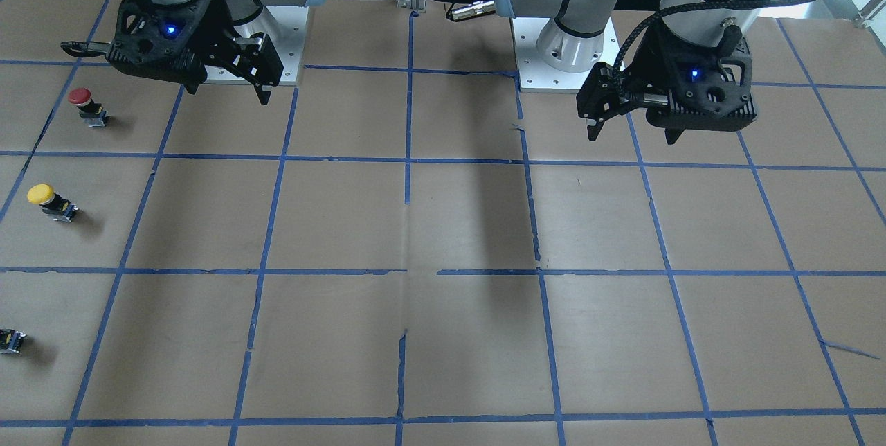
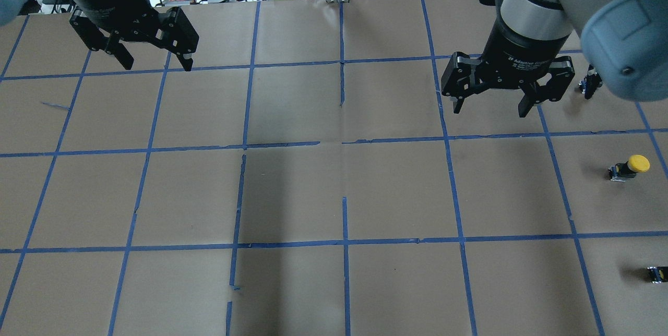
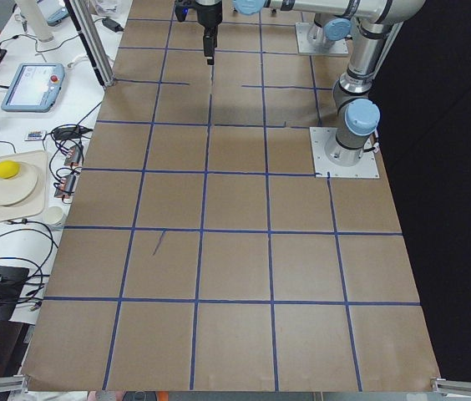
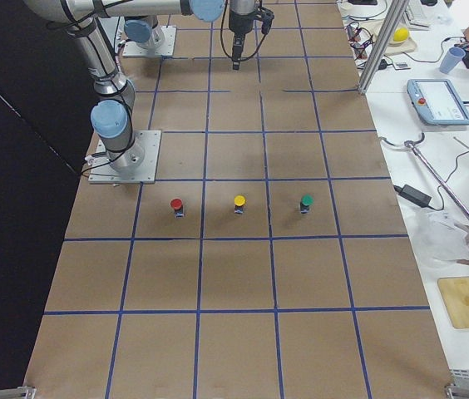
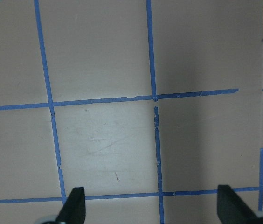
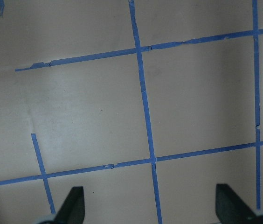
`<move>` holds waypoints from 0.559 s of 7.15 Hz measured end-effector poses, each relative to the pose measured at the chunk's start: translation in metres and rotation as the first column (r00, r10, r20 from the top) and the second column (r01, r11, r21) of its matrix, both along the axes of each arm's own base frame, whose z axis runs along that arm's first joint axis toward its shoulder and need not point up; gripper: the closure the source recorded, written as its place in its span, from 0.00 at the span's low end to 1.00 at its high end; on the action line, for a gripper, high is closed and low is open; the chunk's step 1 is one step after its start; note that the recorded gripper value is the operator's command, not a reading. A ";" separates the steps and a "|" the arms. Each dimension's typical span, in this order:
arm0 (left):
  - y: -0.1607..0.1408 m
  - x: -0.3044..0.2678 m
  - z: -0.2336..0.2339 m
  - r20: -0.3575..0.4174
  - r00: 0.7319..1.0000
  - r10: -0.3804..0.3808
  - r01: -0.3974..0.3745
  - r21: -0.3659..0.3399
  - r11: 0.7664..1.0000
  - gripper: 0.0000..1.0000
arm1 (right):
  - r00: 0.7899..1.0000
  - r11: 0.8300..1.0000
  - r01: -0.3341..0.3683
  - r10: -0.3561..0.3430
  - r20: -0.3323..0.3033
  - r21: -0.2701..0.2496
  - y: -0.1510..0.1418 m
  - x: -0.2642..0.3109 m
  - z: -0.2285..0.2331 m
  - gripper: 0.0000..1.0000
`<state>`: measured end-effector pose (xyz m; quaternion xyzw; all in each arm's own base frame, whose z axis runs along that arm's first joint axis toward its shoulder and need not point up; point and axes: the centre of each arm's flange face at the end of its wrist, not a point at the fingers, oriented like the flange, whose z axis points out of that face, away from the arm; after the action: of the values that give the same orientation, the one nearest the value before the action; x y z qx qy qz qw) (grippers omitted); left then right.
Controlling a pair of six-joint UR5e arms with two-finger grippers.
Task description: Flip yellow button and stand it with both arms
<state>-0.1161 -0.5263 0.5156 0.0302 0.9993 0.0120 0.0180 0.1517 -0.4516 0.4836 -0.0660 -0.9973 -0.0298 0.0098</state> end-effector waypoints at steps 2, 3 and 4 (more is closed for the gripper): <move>0.000 0.000 0.000 0.000 1.000 -0.001 0.001 0.001 1.000 0.00 | 1.000 1.000 0.008 -0.009 0.012 0.007 -0.003 -0.015 0.000 0.00; 0.000 0.000 -0.001 0.000 1.000 -0.001 0.001 0.002 1.000 0.00 | 1.000 1.000 0.012 -0.012 0.011 0.008 -0.003 -0.018 0.001 0.00; 0.000 0.000 -0.001 0.001 1.000 -0.001 0.001 0.001 1.000 0.00 | 1.000 1.000 0.016 -0.016 0.009 0.009 -0.003 -0.018 0.001 0.00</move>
<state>-0.1160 -0.5262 0.5148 0.0308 0.9993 0.0124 0.0185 0.1332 -0.4544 0.4844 -0.0741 -0.9966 -0.0347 0.0051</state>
